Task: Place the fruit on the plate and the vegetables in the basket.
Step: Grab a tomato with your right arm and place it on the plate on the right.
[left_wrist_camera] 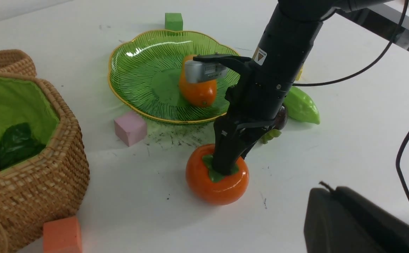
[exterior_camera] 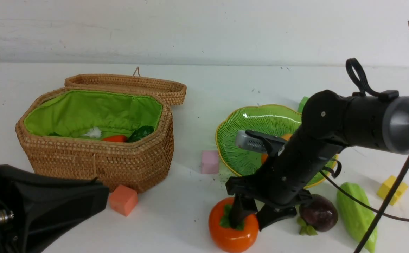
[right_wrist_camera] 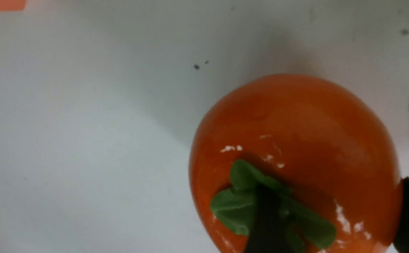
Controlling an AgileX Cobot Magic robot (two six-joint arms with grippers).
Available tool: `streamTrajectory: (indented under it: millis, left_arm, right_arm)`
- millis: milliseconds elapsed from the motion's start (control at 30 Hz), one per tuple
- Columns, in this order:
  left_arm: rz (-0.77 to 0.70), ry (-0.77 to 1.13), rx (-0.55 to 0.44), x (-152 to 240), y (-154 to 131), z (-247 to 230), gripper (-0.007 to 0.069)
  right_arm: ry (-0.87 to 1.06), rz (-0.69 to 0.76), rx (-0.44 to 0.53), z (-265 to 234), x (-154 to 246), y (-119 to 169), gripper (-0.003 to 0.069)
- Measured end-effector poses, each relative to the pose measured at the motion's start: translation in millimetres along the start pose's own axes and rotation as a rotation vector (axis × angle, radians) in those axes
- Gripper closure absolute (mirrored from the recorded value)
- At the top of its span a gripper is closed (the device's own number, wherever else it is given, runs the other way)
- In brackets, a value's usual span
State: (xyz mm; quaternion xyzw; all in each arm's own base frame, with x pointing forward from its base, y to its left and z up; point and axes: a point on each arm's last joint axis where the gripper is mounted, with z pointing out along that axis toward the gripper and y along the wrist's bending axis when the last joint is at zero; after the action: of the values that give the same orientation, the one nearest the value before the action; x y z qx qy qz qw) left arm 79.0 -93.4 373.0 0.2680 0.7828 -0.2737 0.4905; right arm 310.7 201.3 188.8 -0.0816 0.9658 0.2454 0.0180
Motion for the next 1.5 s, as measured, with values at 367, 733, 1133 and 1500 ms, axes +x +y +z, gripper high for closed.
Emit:
streamTrajectory:
  millis: [367,733,1133,1500]
  left_arm:
    - [-0.001,0.001,0.002,0,0,0,0.0635]
    - [-0.001,-0.014,0.007,-1,-1,0,0.0635]
    - [-0.001,-0.024,0.01,-2,-1,0,0.0634]
    - [0.023,-0.043,-0.001,-4,0,0,0.0634]
  right_arm:
    - [0.017,0.019,-0.018,4,1,1,0.0111]
    - [0.032,0.065,-0.051,19,1,9,0.007]
    - [0.023,0.05,-0.065,20,1,12,0.0161]
    - [-0.161,-0.135,0.071,-64,4,31,0.0161]
